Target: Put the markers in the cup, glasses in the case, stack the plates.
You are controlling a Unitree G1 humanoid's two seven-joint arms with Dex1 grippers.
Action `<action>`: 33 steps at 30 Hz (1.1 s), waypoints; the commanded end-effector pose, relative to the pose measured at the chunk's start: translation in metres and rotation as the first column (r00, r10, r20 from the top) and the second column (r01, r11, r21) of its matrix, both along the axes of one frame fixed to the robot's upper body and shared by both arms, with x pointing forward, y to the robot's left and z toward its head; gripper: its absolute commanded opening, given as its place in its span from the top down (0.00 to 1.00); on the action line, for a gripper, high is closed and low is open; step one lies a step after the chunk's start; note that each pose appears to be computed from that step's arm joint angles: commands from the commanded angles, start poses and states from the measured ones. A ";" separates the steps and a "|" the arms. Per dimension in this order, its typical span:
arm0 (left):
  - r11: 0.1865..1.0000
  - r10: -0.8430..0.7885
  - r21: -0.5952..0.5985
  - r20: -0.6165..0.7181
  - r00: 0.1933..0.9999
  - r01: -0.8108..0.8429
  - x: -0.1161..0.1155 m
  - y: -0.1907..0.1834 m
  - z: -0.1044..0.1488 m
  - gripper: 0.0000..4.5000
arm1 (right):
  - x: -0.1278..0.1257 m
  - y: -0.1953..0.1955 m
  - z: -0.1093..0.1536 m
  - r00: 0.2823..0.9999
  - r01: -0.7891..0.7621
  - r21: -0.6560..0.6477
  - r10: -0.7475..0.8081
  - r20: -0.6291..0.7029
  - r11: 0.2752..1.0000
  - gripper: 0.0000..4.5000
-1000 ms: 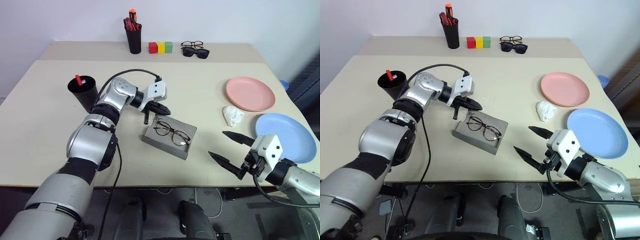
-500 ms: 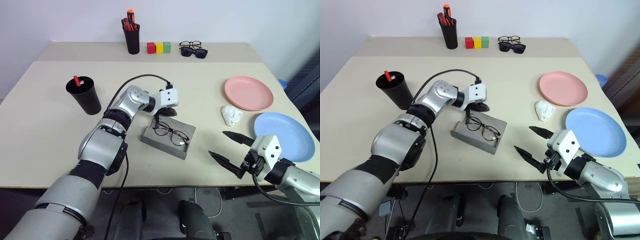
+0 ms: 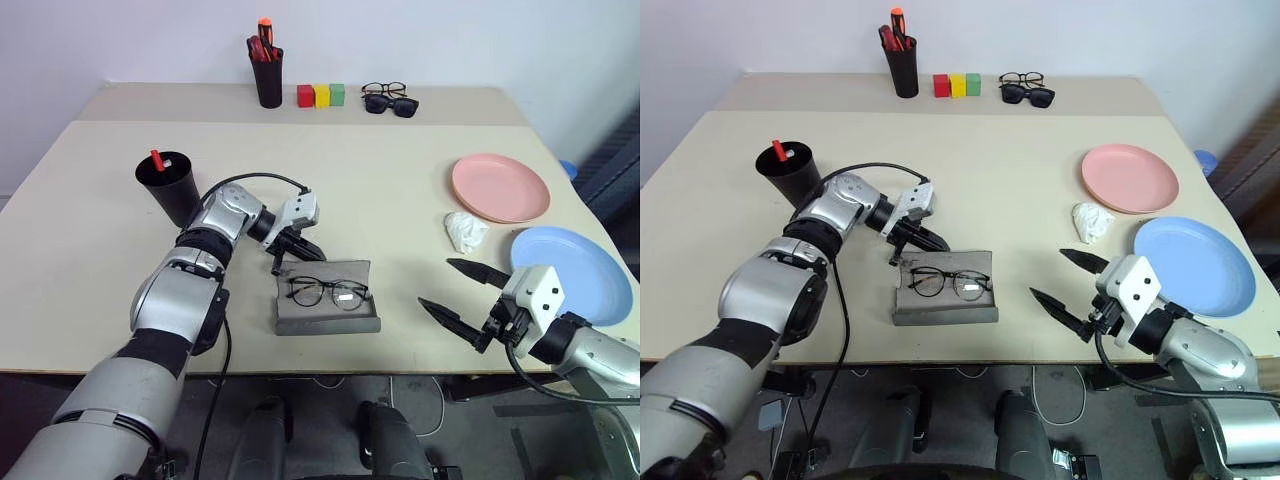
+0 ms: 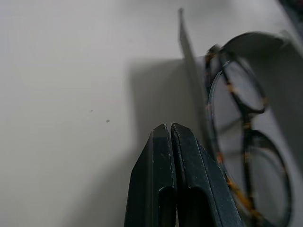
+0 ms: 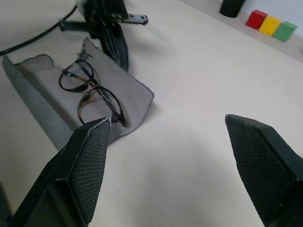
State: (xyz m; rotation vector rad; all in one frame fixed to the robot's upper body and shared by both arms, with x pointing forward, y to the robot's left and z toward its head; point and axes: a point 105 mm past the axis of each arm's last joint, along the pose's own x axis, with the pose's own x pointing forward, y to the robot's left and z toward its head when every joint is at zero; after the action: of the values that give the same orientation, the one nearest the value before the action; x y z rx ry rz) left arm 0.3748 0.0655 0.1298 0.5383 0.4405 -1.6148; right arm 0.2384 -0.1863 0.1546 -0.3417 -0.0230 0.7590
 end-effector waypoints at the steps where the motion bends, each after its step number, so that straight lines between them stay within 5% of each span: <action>1: 0.999 -0.019 -0.038 -0.011 1.000 0.019 -0.003 0.001 0.006 0.99 | 0.001 0.001 0.006 0.999 -0.020 -0.016 0.020 0.038 1.000 0.12; 20: 0.978 -0.158 -0.150 -0.095 0.983 0.143 -0.046 -0.008 0.007 0.99 | -0.001 -0.008 -0.003 1.000 -0.010 -0.024 0.010 0.022 1.000 0.12; 33: 0.977 -0.187 -0.126 -0.127 0.974 0.171 -0.075 -0.004 -0.017 0.99 | 0.007 -0.033 -0.018 0.975 0.223 -0.003 -0.223 -0.025 0.975 0.12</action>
State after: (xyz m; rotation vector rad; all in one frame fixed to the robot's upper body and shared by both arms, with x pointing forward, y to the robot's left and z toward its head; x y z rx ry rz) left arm 0.3032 0.0634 0.1145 0.3736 0.4123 -1.8445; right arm 0.2437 -0.2117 0.1268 -0.3164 0.0718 0.5969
